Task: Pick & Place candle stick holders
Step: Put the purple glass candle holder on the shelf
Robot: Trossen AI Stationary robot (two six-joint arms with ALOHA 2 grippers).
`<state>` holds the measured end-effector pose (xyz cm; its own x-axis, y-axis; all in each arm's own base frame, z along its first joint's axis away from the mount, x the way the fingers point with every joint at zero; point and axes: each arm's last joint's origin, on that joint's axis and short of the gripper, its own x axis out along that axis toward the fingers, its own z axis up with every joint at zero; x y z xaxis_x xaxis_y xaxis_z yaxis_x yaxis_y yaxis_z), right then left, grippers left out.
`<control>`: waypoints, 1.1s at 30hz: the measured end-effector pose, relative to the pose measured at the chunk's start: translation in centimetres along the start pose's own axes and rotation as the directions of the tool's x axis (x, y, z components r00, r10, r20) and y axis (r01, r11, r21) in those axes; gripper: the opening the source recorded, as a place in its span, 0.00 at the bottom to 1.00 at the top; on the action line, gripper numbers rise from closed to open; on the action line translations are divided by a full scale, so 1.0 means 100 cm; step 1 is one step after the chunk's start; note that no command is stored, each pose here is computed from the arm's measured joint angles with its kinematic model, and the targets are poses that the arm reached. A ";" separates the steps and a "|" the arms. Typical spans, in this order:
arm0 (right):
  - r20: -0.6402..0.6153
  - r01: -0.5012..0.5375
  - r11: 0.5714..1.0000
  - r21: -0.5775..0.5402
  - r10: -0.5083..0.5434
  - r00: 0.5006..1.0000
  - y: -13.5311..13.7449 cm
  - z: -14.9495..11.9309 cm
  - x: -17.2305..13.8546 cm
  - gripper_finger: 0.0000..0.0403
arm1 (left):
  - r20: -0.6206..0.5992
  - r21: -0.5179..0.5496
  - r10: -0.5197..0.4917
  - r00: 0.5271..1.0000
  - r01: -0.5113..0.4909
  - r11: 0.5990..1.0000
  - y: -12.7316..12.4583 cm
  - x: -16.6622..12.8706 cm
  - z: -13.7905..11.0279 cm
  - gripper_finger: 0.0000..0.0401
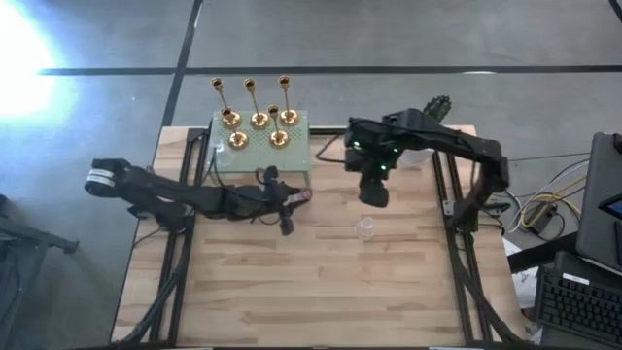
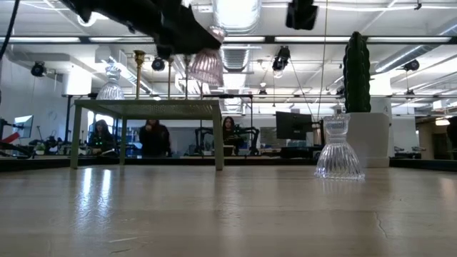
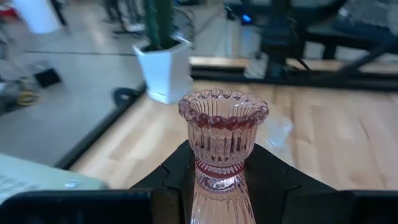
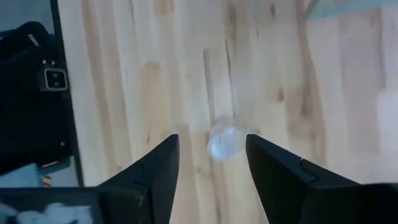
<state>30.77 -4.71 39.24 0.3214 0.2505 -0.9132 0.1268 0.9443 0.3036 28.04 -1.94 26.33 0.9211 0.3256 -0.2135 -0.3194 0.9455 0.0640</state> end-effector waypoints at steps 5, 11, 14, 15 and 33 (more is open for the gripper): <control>-0.028 0.001 0.997 0.081 0.002 1.000 0.003 -0.031 0.010 0.43 | 0.070 -0.033 0.123 0.990 -0.121 0.992 0.002 -0.020 0.016 0.28; -0.056 0.002 0.989 0.146 0.006 0.998 0.002 -0.070 0.030 0.42 | 0.111 -0.073 0.303 0.947 -0.296 0.952 0.010 -0.040 0.028 0.28; -0.028 -0.005 0.985 0.174 0.010 1.000 0.001 -0.088 0.040 0.41 | 0.114 -0.087 0.380 0.918 -0.372 0.924 0.014 -0.045 0.030 0.28; -0.014 -0.009 0.984 0.180 0.012 1.000 0.000 -0.094 0.042 0.41 | 0.108 -0.085 0.411 0.905 -0.403 0.911 0.015 -0.045 0.030 0.28; 0.143 -0.005 0.959 0.282 -0.037 0.989 -0.019 -0.179 0.071 0.38 | 0.057 -0.194 0.746 0.664 -0.726 0.660 0.027 -0.049 0.009 0.28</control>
<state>16.03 -0.95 27.32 0.4474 0.1825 -0.8755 0.3846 0.8446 0.3725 22.88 -0.97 28.38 0.3856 0.9219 -0.0386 -0.9224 0.3861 0.0078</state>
